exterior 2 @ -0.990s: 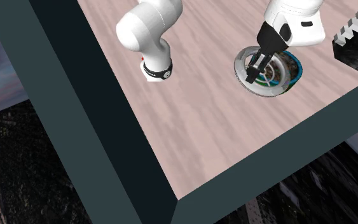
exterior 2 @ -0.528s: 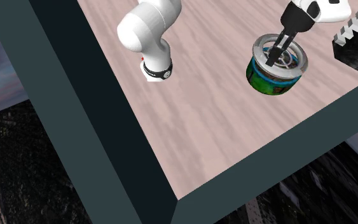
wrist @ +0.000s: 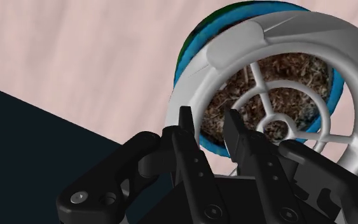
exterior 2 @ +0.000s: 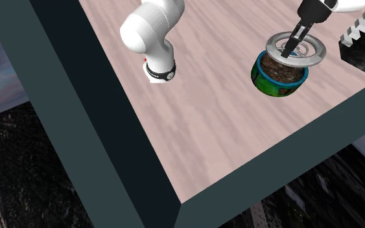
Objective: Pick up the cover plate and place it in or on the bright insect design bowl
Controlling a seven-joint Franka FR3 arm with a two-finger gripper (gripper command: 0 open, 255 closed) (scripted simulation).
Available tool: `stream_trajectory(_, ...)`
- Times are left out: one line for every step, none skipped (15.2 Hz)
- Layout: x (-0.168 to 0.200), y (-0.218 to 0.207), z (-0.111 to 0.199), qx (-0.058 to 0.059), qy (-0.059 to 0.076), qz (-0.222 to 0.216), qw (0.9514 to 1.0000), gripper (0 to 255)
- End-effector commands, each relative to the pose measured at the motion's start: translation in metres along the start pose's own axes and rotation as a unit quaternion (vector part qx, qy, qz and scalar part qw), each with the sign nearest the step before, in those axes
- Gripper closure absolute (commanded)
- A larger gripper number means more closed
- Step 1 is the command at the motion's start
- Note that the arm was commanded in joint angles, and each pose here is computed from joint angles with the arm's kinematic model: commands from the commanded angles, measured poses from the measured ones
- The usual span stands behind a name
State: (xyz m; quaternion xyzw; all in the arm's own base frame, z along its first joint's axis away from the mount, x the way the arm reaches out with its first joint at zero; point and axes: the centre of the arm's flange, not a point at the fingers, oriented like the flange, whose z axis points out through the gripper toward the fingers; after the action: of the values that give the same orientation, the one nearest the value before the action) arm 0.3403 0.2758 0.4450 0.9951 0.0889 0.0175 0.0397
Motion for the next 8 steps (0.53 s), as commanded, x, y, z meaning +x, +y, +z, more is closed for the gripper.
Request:
stream_trajectory(0.001,-0.001,0.011,0.0,0.0,0.0,1.0,255)
stream_trajectory(0.001,-0.002,0.016,0.0,0.0,0.0,1.0,255)
stream_trajectory(0.001,-0.002,0.021,0.0,0.0,0.0,1.0,255)
stream_trajectory(0.0,-0.003,0.026,0.0,0.0,0.0,1.0,255)
stream_trajectory(0.0,-0.003,0.032,0.0,0.0,0.0,1.0,255)
stream_trajectory(0.0,-0.004,0.037,0.0,0.0,0.0,1.0,255)
stream_trajectory(0.0,-0.004,0.042,0.0,0.0,0.0,1.0,255)
stream_trajectory(0.0,-0.004,0.047,0.0,0.0,0.0,1.0,255)
